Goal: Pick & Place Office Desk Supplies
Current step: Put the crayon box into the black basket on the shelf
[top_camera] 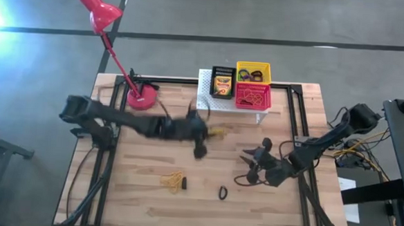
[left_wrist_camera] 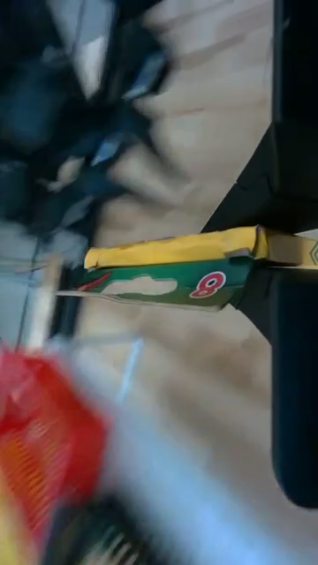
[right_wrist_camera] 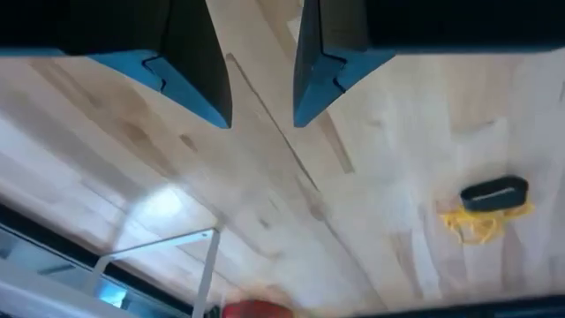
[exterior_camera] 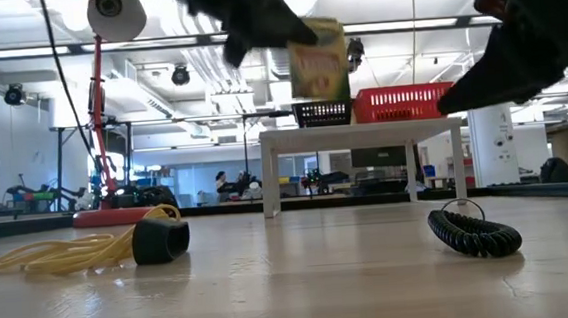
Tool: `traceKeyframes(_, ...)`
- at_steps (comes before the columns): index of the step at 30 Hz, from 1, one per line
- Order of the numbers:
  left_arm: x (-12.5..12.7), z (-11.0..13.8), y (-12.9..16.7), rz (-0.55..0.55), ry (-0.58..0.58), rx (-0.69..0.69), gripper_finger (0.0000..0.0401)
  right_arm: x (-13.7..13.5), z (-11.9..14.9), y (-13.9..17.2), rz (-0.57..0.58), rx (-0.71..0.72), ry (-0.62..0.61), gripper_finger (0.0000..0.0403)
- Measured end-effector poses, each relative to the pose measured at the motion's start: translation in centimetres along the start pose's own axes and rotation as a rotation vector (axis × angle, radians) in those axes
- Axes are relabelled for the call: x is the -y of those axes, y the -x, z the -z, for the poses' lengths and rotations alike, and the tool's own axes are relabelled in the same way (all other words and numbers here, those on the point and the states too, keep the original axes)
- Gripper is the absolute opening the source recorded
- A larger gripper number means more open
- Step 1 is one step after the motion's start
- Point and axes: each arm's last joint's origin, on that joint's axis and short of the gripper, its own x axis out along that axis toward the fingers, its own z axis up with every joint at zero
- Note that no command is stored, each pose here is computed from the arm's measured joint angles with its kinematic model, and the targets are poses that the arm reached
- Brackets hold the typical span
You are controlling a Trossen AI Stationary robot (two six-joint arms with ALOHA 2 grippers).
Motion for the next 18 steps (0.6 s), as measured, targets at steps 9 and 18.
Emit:
traceKeyframes(9,-12.5,-11.5,1.4,-0.020,-0.036,0.041,0.0033,0.4,1.5,-0.7,-0.011,0.097,-0.054,0.0121)
traceKeyframes(18,-23.1,-12.8,-2.6,0.106,0.078,0.000,0.0033,0.2,1.3,-1.1,-0.006,0.133,-0.056,0.0121)
